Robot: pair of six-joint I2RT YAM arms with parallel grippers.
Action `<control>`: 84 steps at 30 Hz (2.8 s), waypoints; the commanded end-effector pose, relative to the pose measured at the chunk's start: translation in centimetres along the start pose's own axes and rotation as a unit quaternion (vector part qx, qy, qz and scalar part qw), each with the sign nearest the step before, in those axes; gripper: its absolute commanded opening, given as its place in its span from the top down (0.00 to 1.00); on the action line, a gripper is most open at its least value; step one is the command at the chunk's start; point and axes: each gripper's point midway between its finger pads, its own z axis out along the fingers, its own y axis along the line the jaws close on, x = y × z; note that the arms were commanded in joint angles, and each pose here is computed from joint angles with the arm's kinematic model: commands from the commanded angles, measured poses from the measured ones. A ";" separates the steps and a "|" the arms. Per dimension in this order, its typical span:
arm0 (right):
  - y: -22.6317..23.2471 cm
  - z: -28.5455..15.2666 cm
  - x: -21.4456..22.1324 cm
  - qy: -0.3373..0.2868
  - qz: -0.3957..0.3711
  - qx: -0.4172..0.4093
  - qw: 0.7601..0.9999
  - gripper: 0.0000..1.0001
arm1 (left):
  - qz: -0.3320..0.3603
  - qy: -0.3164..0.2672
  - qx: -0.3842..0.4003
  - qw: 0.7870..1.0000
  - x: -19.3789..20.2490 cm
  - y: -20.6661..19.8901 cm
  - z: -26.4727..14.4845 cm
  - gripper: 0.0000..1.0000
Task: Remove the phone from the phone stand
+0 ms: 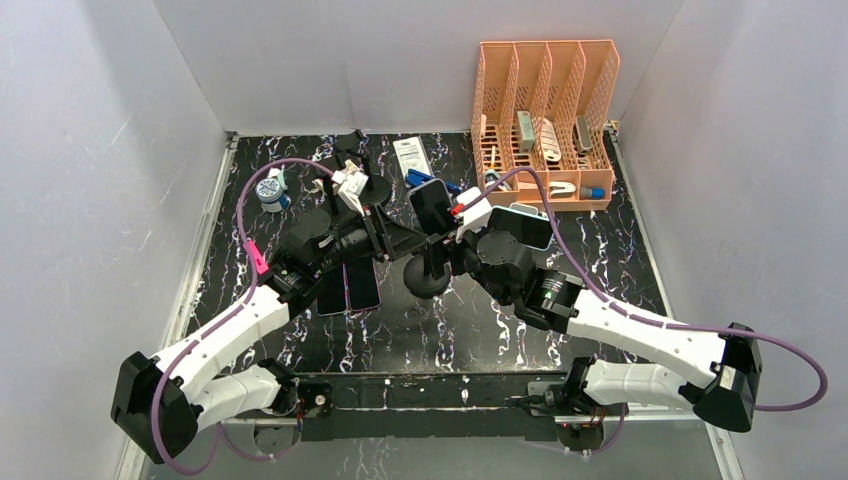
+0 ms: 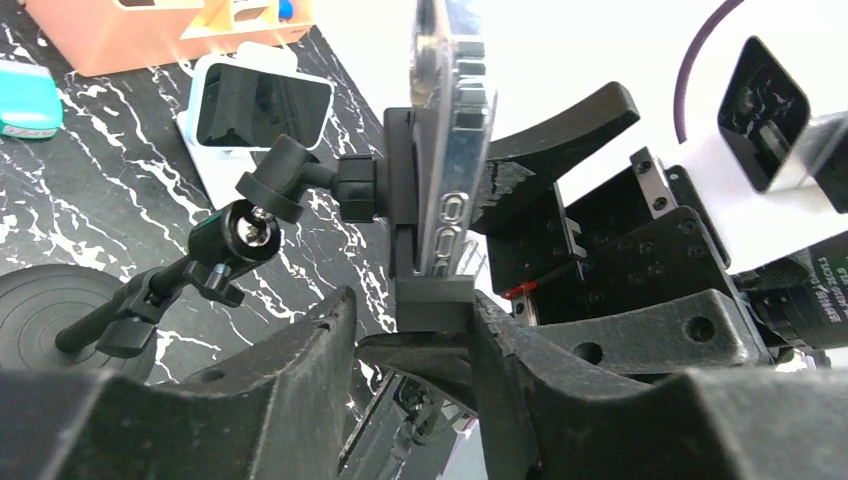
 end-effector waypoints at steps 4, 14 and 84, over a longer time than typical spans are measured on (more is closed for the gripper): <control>0.5 -0.4 -1.4 -0.009 0.012 -0.011 1.000 0.59 | 0.028 -0.014 0.033 0.999 -1.4 -2.2 -0.1 0.78; -3.0 -0.2 0.5 0.015 -0.026 0.084 0.996 0.99 | 0.028 -0.005 -0.014 0.999 0.6 0.9 -0.9 1.00; 0.7 -1.5 -1.6 0.038 0.111 -0.130 0.985 0.99 | 0.072 0.019 -0.015 0.997 -0.5 1.3 -1.5 1.00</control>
